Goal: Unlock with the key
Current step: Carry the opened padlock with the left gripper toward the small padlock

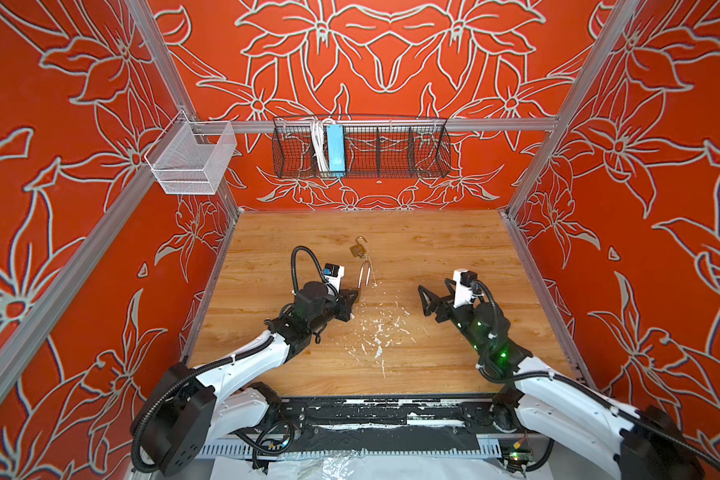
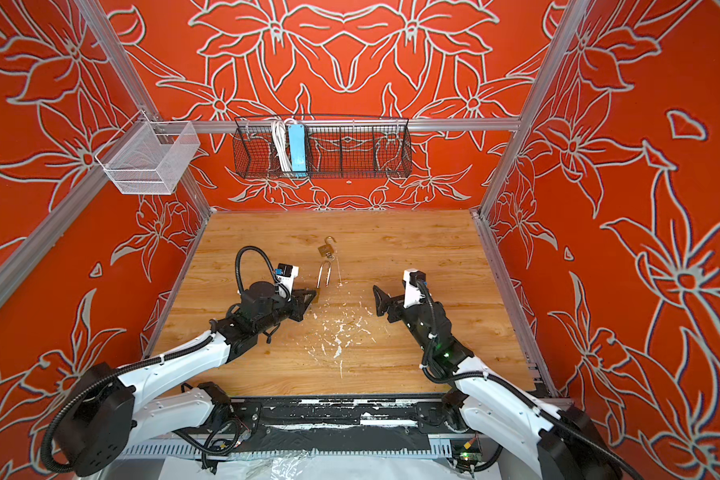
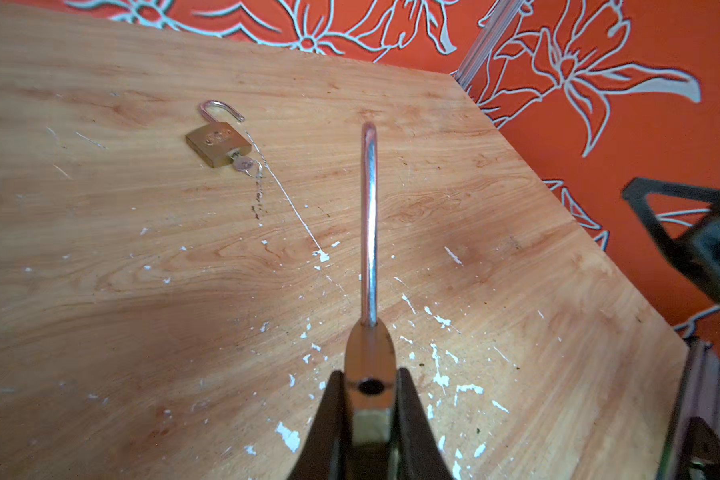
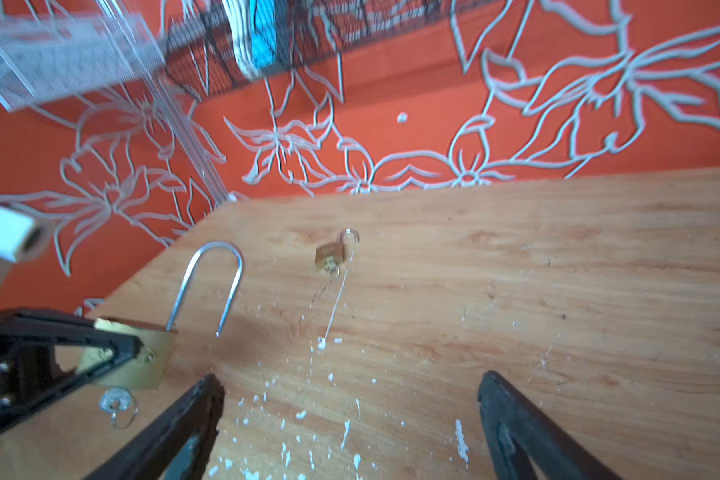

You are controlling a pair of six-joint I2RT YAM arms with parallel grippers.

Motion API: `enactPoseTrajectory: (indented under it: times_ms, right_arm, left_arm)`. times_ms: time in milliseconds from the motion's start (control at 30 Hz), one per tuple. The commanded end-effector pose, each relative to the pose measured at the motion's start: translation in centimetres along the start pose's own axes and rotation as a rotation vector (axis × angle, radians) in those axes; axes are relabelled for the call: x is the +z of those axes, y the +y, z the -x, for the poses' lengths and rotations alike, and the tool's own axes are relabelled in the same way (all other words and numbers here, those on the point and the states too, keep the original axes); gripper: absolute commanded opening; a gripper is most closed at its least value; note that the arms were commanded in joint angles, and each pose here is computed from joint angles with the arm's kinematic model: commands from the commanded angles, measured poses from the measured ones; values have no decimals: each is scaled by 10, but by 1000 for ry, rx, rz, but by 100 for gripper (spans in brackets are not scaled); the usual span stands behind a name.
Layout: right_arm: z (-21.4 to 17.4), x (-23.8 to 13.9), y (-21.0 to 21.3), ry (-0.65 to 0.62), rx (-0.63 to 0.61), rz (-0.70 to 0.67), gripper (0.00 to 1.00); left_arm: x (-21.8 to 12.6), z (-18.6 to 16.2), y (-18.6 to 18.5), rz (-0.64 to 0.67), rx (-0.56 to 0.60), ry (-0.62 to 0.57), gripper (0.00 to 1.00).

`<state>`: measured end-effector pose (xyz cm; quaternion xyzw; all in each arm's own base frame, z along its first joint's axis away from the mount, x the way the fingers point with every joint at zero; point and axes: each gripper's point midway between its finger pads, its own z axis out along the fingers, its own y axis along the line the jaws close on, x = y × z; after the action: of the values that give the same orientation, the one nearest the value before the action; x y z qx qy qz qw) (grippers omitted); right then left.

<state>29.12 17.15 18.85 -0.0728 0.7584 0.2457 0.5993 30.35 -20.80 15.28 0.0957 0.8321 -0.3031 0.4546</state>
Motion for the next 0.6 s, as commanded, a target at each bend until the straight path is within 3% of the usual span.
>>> enactPoseTrajectory:
  times_ms: [0,200,567]
  right_arm:
    - [-3,23,43,86,-55,213,98]
    - [-30,30,87,153,-213,394,98]
    - [-31,29,89,146,-289,350,98]
  left_arm:
    - [1,27,-36,-190,0,-59,0]
    - [7,22,-30,-188,8,-48,0]
    - [7,36,-17,-179,-71,-85,0]
